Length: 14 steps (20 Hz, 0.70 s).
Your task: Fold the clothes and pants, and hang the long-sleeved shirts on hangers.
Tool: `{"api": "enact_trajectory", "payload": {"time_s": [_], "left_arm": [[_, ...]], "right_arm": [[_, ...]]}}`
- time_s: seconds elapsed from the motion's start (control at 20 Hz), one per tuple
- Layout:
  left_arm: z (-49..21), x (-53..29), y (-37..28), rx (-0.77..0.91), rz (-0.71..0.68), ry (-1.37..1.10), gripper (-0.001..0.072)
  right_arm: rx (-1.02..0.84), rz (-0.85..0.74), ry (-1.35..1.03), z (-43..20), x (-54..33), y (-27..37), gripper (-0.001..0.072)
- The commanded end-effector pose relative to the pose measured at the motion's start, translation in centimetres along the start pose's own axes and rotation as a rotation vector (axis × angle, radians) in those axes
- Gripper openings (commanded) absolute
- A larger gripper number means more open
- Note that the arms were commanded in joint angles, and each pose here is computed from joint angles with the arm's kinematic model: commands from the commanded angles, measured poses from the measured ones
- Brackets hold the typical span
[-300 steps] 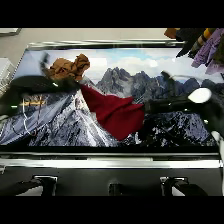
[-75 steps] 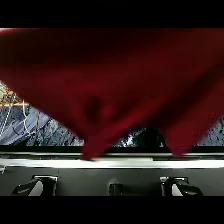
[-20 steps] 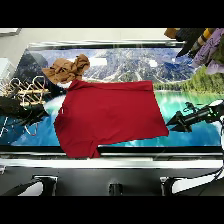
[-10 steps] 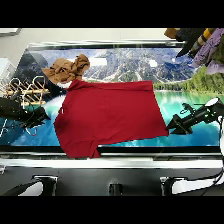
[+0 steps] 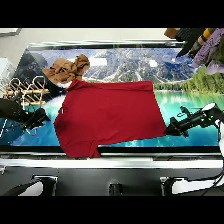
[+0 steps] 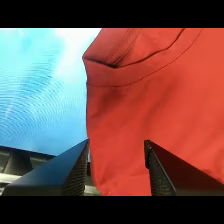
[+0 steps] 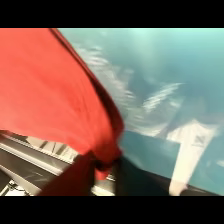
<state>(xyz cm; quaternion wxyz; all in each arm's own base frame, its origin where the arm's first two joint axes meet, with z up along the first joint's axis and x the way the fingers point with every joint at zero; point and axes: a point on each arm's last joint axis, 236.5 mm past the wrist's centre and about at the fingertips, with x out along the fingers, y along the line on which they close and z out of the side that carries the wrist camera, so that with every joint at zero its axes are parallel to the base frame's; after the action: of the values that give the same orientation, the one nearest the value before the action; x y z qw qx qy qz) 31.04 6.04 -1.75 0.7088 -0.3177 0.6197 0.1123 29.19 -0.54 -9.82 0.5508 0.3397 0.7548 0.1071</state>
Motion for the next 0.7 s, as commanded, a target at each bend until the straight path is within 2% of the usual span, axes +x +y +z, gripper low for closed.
{"api": "enact_trajectory", "payload": {"time_s": [0.0,0.1,0.25,0.65], "left_arm": [[-2.3,0.7,1.7,-0.044,0.011,0.049,0.0413],[-4.7,1.7,3.0,-0.083,-0.015,0.074,0.0413],[-7.9,3.4,1.5,-0.125,-0.18,0.123,0.0413],[-12.2,6.7,1.5,-0.138,-0.217,0.214,0.0413]], "right_arm": [[-0.037,0.036,-0.028,0.4,-0.1,1.0,0.0029],[-0.059,0.032,-0.044,0.4,-0.5,1.3,0.0028],[-0.077,0.028,-0.062,0.3,-1.2,1.7,0.0028],[-0.086,0.051,-0.059,-0.3,-1.6,2.6,0.0028]]}}
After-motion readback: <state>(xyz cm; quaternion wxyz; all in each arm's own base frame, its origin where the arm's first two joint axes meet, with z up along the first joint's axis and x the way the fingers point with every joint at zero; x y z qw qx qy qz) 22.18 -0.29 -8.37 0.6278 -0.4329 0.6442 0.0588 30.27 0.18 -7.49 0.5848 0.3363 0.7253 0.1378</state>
